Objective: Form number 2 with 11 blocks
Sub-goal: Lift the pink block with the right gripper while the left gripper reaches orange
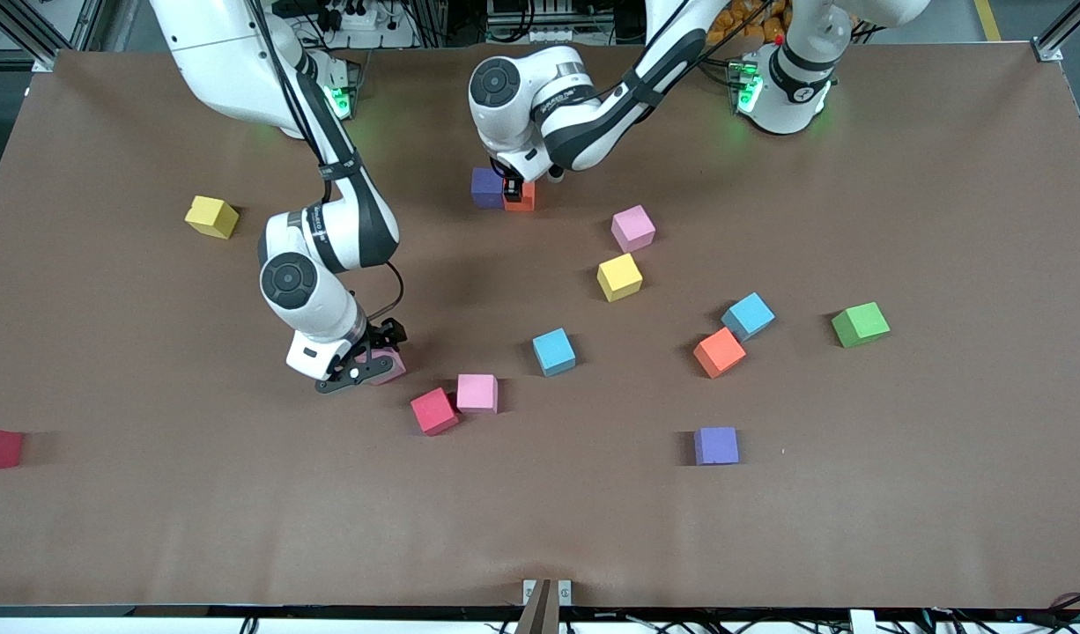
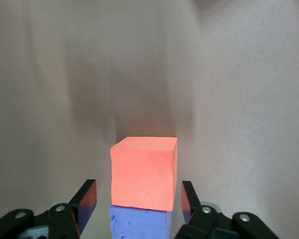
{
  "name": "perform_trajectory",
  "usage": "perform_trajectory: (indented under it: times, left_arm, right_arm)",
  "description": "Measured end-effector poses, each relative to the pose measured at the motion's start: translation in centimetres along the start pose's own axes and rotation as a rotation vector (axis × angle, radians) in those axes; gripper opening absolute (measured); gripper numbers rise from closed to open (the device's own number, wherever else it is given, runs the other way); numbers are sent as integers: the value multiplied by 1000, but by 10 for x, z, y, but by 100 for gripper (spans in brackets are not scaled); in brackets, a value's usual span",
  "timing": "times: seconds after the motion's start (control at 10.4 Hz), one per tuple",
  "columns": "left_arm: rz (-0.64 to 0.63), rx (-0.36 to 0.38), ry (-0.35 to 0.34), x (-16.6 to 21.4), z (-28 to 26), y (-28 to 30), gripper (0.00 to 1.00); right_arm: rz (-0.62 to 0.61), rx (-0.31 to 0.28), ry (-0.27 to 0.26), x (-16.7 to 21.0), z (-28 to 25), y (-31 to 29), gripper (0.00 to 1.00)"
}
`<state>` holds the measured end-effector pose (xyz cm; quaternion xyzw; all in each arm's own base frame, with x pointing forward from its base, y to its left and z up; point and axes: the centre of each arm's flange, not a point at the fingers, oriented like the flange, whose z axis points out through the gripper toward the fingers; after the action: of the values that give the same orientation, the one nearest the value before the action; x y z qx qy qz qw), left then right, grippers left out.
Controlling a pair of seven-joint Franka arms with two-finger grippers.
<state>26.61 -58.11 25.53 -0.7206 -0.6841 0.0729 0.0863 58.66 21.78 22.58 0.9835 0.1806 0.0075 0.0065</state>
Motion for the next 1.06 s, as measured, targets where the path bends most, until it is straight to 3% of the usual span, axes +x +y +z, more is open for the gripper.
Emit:
perform_trajectory:
  times: [0.48, 0.68, 0.77, 1.06]
  left_arm:
    - [-41, -20, 19, 25, -42, 41, 77]
    - [-64, -33, 18, 60, -71, 80, 77]
    - [-78, -37, 15, 80, -83, 101, 77]
    - [-141, -53, -15, 161, -111, 176, 77]
  right_arm:
    - [-22, -14, 21, -4, 17, -7, 98]
    - [-135, -15, 20, -4, 17, -9, 71]
    - [-195, -16, 24, -4, 16, -11, 64]
    - [-263, -5, -10, -4, 13, -18, 63]
